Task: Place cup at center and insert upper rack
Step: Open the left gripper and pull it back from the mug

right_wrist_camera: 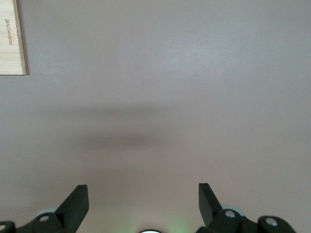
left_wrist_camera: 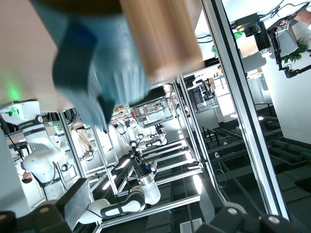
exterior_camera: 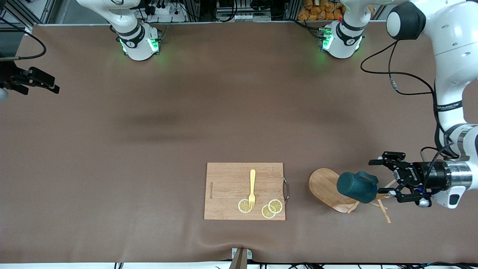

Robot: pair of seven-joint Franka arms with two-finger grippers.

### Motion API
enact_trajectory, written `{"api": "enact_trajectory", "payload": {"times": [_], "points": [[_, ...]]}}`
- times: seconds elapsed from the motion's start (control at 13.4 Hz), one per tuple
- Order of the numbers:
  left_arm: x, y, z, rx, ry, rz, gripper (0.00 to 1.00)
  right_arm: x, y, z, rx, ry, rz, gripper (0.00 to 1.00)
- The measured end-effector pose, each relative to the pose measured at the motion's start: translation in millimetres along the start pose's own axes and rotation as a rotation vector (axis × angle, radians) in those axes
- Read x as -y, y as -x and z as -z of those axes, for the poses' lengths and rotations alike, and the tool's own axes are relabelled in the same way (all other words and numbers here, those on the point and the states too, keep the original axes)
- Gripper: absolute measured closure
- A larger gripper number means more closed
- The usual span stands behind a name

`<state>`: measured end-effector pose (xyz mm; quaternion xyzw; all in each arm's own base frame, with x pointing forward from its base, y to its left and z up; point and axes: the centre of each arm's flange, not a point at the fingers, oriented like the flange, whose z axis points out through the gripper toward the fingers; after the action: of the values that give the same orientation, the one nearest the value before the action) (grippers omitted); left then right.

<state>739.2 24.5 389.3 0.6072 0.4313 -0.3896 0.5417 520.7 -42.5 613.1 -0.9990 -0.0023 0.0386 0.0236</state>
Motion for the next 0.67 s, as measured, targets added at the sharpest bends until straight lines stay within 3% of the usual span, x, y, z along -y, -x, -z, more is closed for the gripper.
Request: {"api": "enact_trajectory", "payload": {"times": [0.67], "points": [[-11, 75, 18, 0.0, -0.01, -0.038, 0.0, 0, 0, 0, 0.001, 0.0, 0.001, 0.0]]}}
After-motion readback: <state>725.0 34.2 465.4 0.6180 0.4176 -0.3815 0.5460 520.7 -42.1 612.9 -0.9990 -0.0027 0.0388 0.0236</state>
